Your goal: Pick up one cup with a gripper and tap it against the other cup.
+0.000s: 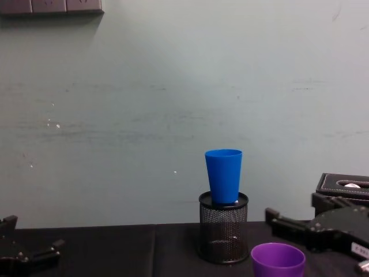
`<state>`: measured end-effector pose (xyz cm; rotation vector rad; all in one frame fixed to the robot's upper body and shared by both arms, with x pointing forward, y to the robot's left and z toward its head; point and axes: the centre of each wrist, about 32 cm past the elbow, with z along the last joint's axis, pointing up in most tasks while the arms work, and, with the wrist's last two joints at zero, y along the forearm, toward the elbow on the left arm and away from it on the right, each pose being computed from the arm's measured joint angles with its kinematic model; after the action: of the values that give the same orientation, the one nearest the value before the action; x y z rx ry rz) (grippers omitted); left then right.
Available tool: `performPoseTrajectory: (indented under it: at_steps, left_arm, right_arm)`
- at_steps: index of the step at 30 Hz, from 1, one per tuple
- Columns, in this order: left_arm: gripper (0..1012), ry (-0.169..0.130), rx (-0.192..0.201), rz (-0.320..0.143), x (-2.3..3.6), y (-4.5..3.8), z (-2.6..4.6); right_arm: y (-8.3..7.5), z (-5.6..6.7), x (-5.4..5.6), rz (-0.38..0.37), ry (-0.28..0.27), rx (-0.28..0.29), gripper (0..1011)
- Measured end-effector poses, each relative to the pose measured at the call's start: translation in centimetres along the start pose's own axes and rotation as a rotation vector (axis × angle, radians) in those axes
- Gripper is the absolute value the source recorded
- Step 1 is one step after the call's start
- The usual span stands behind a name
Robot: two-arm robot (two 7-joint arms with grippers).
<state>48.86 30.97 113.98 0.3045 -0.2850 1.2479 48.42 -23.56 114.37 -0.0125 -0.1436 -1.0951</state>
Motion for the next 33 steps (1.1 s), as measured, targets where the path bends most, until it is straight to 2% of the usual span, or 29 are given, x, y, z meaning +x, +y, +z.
performPoseTrajectory:
  at_steps: [7,10,16,25,33]
  left_arm:
    - [1011,0.000,0.000,0.000,0.00,0.00,0.00]
    - [1011,0.000,0.000,0.000,0.00,0.00,0.00]
    - [1011,0.000,0.000,0.000,0.00,0.00,0.00]
    - [1011,0.000,0.000,0.000,0.00,0.00,0.00]
    - [1011,0.000,0.000,0.000,0.00,0.00,0.00]
  right_arm:
    - [0.1,-0.3,0.7,-0.095,0.012,-0.009,1000]
    - [0.2,-0.5,1.0,-0.161,0.020,-0.027,1002]
    - [0.4,-0.9,1.2,-0.231,0.012,-0.052,1000]
    - [0.7,-1.7,1.3,-0.309,-0.025,-0.107,1000]
    - [0.8,-2.2,1.3,-0.326,-0.027,-0.148,1002]
